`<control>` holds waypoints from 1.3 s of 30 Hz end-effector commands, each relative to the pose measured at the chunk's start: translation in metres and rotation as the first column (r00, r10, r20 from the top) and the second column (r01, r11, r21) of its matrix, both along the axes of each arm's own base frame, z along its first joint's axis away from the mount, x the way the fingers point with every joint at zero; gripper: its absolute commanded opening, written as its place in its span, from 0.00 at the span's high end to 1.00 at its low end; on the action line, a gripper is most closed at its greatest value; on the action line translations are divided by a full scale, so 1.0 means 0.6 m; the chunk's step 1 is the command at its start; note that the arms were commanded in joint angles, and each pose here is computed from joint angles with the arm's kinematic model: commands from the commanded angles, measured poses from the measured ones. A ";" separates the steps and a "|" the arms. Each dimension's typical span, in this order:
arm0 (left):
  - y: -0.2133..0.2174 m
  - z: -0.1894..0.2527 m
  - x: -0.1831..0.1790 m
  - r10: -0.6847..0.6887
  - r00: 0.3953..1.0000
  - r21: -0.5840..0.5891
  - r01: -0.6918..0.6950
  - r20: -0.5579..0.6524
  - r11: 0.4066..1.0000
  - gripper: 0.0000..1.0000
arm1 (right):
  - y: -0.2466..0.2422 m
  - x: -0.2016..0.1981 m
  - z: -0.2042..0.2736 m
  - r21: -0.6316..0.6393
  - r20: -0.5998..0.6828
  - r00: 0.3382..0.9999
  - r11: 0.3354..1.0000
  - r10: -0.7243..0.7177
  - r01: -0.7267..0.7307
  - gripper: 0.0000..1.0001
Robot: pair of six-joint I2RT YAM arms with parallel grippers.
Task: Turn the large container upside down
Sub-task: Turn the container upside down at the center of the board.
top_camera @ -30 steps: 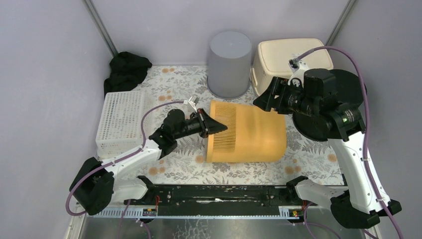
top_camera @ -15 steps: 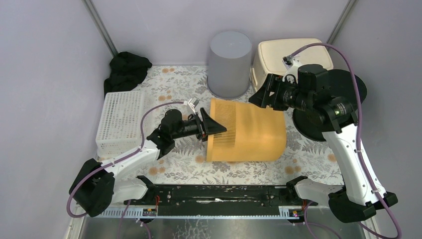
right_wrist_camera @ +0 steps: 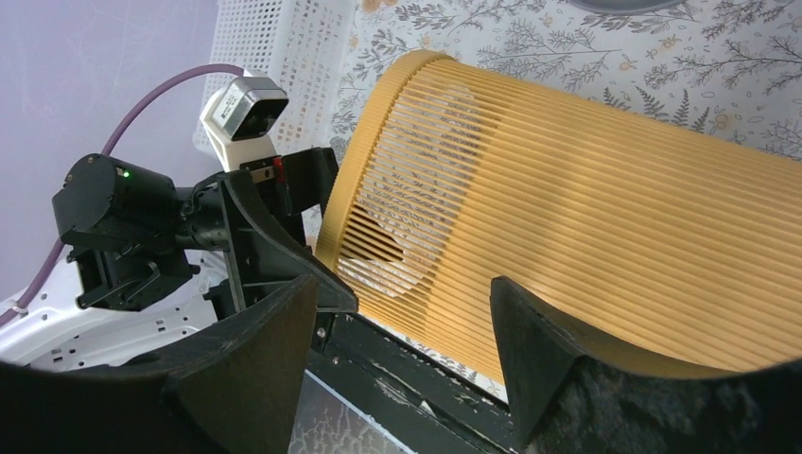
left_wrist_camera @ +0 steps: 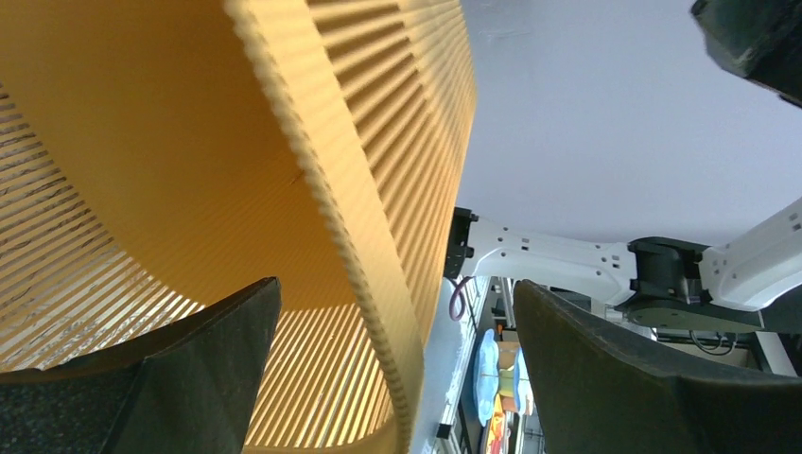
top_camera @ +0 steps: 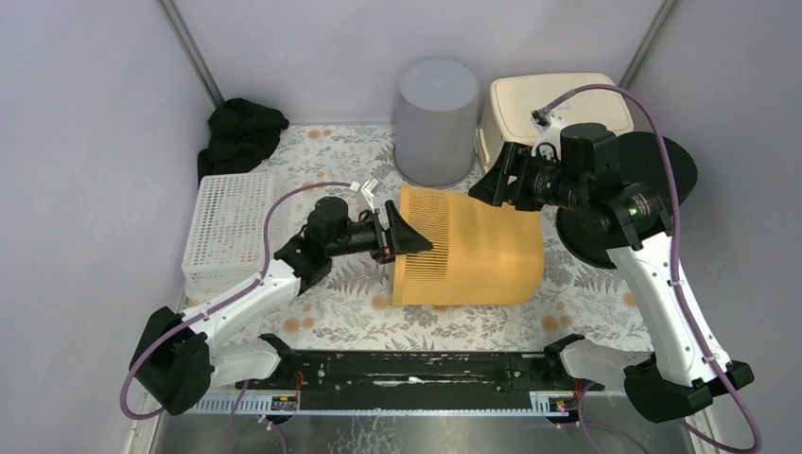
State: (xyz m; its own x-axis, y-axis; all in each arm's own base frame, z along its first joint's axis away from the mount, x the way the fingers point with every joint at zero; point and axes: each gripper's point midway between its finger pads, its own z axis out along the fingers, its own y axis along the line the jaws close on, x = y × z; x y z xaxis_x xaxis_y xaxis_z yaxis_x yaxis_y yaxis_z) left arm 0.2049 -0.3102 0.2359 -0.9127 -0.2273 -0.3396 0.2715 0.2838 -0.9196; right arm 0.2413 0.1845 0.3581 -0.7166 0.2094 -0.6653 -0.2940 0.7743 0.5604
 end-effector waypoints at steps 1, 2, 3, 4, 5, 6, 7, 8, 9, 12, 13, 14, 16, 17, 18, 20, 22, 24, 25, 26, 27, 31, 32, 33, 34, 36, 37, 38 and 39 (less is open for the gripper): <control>0.007 0.005 -0.003 -0.009 0.999 0.024 0.008 0.049 1.000 0.00 | 0.009 0.004 0.022 0.034 0.053 0.998 0.999 0.021 -0.022 0.26; 0.007 0.006 -0.003 -0.010 0.999 0.023 0.009 0.053 1.000 0.00 | 0.009 0.003 0.021 0.034 0.053 0.998 0.999 0.022 -0.023 0.25; 0.007 0.005 -0.003 -0.008 0.999 0.024 0.007 0.052 1.000 0.00 | 0.009 0.002 0.020 0.034 0.051 0.998 0.999 0.021 -0.023 0.25; 0.008 0.003 -0.002 -0.007 0.999 0.028 0.006 0.051 1.000 0.00 | 0.008 0.001 0.019 0.035 0.053 0.998 0.999 0.020 -0.022 0.25; 0.008 0.003 -0.002 -0.008 0.999 0.029 0.007 0.052 1.000 0.00 | 0.008 0.000 0.017 0.035 0.052 0.998 0.999 0.022 -0.024 0.25; 0.008 0.002 -0.003 -0.010 0.999 0.032 0.008 0.049 0.999 0.00 | 0.008 -0.001 0.016 0.035 0.052 0.998 0.999 0.023 -0.025 0.25; 0.007 0.001 -0.003 -0.012 0.999 0.033 0.010 0.047 0.999 0.00 | 0.007 -0.002 0.015 0.035 0.053 0.998 0.999 0.021 -0.023 0.25; 0.007 0.000 -0.003 -0.012 0.999 0.035 0.010 0.045 0.999 0.00 | 0.007 -0.003 0.013 0.034 0.052 0.998 0.999 0.021 -0.023 0.25; 0.007 0.001 -0.002 -0.010 0.999 0.034 0.008 0.047 0.999 0.00 | 0.006 -0.004 0.014 0.035 0.054 0.998 0.999 0.021 -0.023 0.25; 0.007 0.003 -0.002 -0.011 0.999 0.034 0.009 0.052 0.999 0.00 | 0.005 -0.006 0.012 0.034 0.054 0.998 0.999 0.020 -0.022 0.25; 0.007 0.003 -0.001 -0.010 0.999 0.035 0.008 0.053 0.999 0.00 | 0.004 -0.006 0.012 0.033 0.056 0.998 0.999 0.020 -0.022 0.25; 0.007 0.001 -0.001 -0.011 0.999 0.038 0.009 0.051 0.999 0.00 | 0.004 -0.006 0.012 0.033 0.055 0.998 0.999 0.018 -0.020 0.25; 0.006 0.002 0.000 -0.013 0.999 0.037 0.012 0.049 0.999 0.00 | 0.005 -0.005 0.011 0.033 0.056 0.998 0.999 0.019 -0.021 0.25; 0.004 0.002 0.000 -0.017 0.999 0.036 0.015 0.048 0.999 0.00 | 0.005 -0.004 0.009 0.033 0.054 0.998 0.999 0.020 -0.022 0.24; 0.003 0.003 0.001 -0.021 0.999 0.034 0.019 0.046 0.999 0.00 | 0.006 -0.003 0.009 0.032 0.053 0.998 0.999 0.020 -0.022 0.24; 0.000 0.005 0.002 -0.029 0.999 0.032 0.028 0.044 0.999 0.00 | 0.007 -0.003 0.009 0.033 0.052 0.998 0.999 0.022 -0.024 0.24; -0.003 0.006 0.003 -0.038 0.998 0.034 0.036 0.040 0.999 0.00 | 0.005 -0.003 0.009 0.033 0.053 0.998 0.999 0.018 -0.020 0.24; -0.006 0.005 0.004 -0.046 0.998 0.037 0.045 0.032 0.998 0.00 | 0.004 -0.005 0.008 0.033 0.054 0.998 0.999 0.017 -0.019 0.24; -0.008 0.004 0.004 -0.052 0.998 0.037 0.050 0.028 0.998 0.00 | 0.004 -0.005 0.008 0.033 0.055 0.998 0.999 0.016 -0.018 0.25; -0.009 0.004 0.004 -0.059 0.998 0.037 0.057 0.027 0.998 0.00 | 0.004 -0.006 0.006 0.032 0.054 0.998 0.999 0.016 -0.018 0.24; -0.010 0.002 0.005 -0.061 0.998 0.040 0.060 0.028 0.997 0.00 | 0.003 -0.007 0.005 0.031 0.053 0.998 0.999 0.015 -0.016 0.24; -0.016 -0.004 0.003 -0.086 0.996 0.024 0.085 0.034 0.996 0.14 | 0.001 -0.009 0.005 0.031 0.054 0.998 0.999 0.014 -0.015 0.24; -0.018 -0.004 0.003 -0.094 0.995 0.015 0.094 0.028 0.996 0.21 | 0.001 -0.010 0.005 0.031 0.055 0.998 0.999 0.015 -0.017 0.24; -0.020 -0.005 0.002 -0.099 0.995 0.006 0.099 0.022 0.995 0.27 | 0.001 -0.010 0.006 0.031 0.054 0.998 0.999 0.013 -0.015 0.24; -0.022 -0.005 0.002 -0.103 0.995 -0.003 0.103 0.016 0.995 0.33 | 0.000 -0.011 0.006 0.031 0.054 0.998 0.999 0.014 -0.015 0.24; -0.025 -0.006 0.001 -0.112 0.994 -0.016 0.112 0.002 0.994 0.39 | 0.001 -0.012 0.006 0.032 0.056 0.998 0.999 0.015 -0.017 0.24; -0.025 -0.007 0.001 -0.114 0.993 -0.018 0.114 0.001 0.993 0.41 | 0.000 -0.013 0.005 0.032 0.055 0.998 0.999 0.015 -0.016 0.24; -0.026 -0.006 0.001 -0.116 0.993 -0.019 0.116 0.000 0.993 0.43 | 0.000 -0.014 0.005 0.033 0.054 0.998 0.999 0.015 -0.017 0.24; -0.026 -0.005 0.001 -0.118 0.993 -0.020 0.118 0.000 0.993 0.46 | 0.000 -0.015 0.005 0.033 0.054 0.998 0.999 0.015 -0.017 0.24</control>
State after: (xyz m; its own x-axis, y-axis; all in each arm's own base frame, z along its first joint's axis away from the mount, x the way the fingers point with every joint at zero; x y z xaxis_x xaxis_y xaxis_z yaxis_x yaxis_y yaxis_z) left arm 0.2046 -0.3219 0.2180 -0.9443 -0.1331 -0.3011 0.2529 0.2925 -0.9222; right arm 0.2354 0.1833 0.3481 -0.7151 0.2086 -0.6672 -0.3013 0.7693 0.5634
